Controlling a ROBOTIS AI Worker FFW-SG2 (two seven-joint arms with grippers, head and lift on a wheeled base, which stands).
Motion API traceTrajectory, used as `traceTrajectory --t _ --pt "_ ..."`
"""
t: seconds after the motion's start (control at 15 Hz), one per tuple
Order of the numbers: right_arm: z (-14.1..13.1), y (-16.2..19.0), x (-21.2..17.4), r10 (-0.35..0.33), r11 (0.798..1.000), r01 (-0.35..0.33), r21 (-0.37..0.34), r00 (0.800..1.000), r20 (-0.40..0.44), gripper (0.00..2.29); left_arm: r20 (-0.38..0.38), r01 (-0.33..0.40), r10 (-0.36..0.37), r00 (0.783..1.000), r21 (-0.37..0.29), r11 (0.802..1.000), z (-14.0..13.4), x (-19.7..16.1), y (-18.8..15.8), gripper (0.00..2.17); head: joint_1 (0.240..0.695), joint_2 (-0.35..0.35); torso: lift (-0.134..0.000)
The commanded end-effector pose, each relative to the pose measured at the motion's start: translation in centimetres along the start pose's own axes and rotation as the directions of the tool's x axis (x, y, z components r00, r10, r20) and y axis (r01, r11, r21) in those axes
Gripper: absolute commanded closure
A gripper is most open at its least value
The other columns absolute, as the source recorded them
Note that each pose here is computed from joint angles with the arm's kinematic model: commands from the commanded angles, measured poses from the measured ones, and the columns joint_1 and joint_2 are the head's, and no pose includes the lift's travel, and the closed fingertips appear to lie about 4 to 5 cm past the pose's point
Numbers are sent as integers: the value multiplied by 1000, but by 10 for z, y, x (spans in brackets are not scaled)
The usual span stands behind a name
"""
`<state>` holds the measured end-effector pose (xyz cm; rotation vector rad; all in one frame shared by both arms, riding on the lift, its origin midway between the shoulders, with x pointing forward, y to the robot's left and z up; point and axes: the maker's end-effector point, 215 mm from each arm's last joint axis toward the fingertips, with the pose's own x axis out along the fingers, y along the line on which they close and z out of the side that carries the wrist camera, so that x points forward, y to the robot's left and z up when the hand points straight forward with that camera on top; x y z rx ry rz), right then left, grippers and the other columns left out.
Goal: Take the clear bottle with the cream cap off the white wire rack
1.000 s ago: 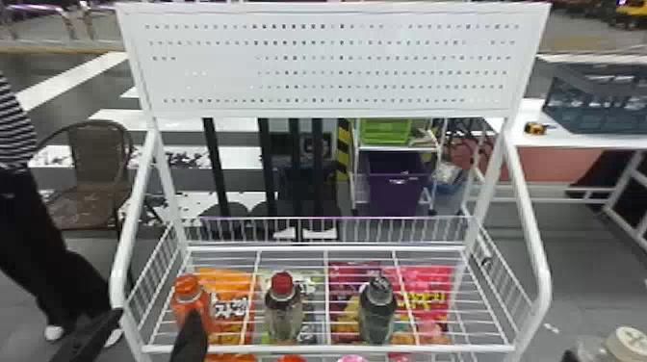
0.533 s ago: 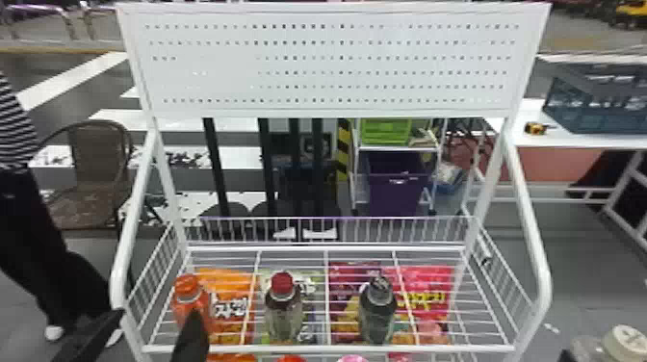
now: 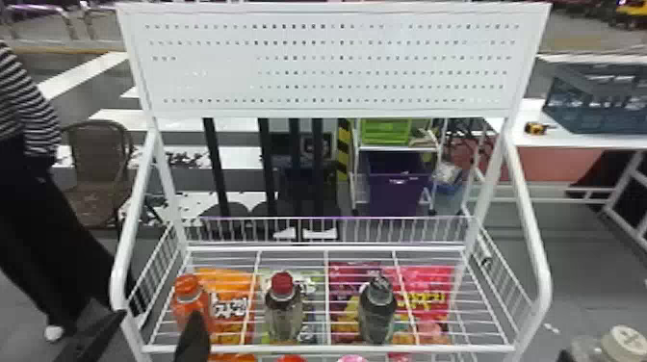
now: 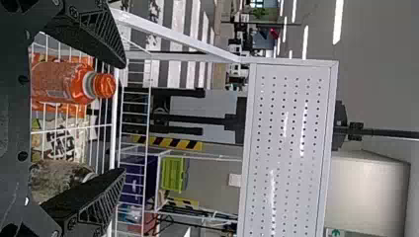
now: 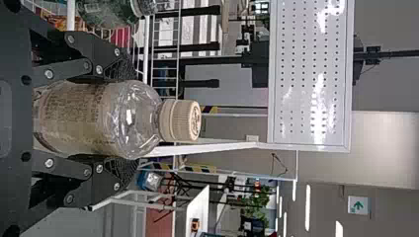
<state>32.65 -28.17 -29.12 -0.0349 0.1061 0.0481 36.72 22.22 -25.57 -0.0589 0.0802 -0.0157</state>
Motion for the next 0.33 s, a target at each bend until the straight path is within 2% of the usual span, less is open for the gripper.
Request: traceTrajectory --t 0.0,0.27 --pt "-1 0 0 1 1000 -1 1 1000 -1 1882 -2 0 0 1000 0 1000 -1 0 0 144 499 0 0" --pt "1 1 0 4 1000 -4 0 1000 2 1882 -2 0 0 1000 0 1000 -1 0 0 144 499 0 0"
